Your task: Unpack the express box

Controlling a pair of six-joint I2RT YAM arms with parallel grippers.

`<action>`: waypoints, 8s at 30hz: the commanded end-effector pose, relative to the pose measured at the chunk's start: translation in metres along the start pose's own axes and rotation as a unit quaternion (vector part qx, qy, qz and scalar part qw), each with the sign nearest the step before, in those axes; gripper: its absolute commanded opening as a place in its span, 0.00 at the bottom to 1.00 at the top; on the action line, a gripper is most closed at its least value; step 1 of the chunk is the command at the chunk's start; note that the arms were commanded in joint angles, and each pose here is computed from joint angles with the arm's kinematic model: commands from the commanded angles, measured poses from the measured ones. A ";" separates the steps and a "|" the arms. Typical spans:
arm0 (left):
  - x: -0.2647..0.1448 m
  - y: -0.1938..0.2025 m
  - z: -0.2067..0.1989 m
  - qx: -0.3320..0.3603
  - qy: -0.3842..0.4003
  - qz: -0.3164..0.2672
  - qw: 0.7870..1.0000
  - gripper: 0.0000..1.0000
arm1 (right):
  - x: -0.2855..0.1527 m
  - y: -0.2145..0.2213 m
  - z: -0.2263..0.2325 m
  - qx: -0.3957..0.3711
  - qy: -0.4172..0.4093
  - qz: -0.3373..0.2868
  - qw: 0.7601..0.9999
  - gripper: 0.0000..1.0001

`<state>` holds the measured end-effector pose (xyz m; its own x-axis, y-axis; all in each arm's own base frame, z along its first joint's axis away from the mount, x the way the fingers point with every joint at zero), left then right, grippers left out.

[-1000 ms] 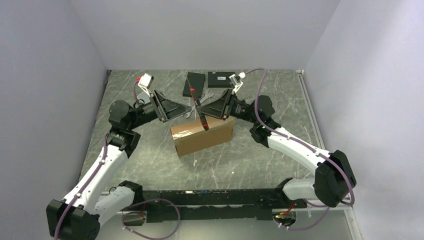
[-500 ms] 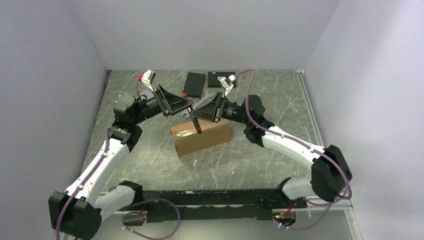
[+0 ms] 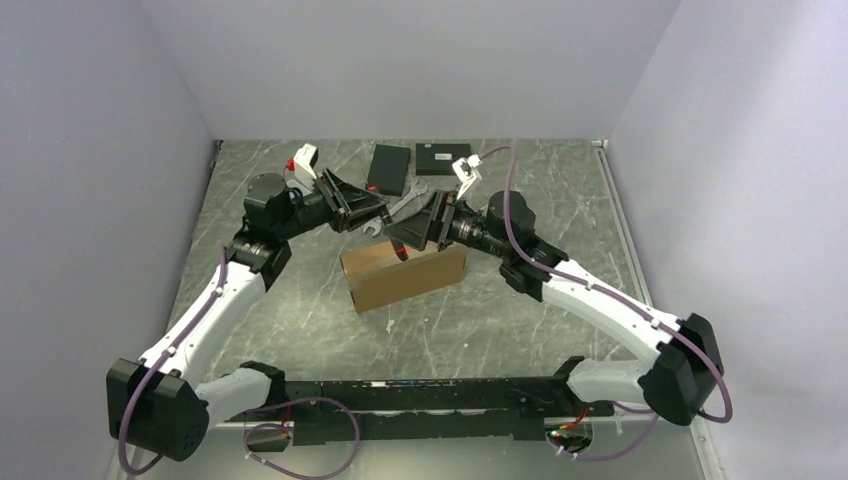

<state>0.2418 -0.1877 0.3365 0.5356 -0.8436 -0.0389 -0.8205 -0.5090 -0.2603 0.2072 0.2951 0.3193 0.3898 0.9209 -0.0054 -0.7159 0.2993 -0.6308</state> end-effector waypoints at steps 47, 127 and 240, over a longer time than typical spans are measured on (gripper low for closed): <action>-0.004 0.001 -0.007 -0.194 0.052 0.028 0.979 0.90 | 0.019 -0.010 0.009 -0.446 0.235 -0.340 0.794 0.00; -0.035 0.073 -0.048 0.396 0.050 0.223 0.889 0.00 | -0.049 -0.010 0.045 -0.100 -0.153 0.098 0.978 0.00; -0.062 0.014 0.108 0.034 -0.191 0.024 0.981 0.73 | -0.094 -0.080 -0.102 -0.273 0.504 -0.072 0.816 0.00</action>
<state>0.2143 -0.1105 0.2278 0.5626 -0.6538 -0.5061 -0.8266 -0.4344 -0.3578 0.2767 0.1550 0.2823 0.9143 0.0905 -0.3947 -0.3913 -0.0536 -0.9187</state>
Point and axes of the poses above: each gripper's point midway between its finger pads, its own x axis out along the fingers, its own z axis along the line the jaws close on, y = z × x, the point moved 6 cm from there along -x, back along the fingers, and after that the axes turned 1 degree about -x, right-handed, at the moved point
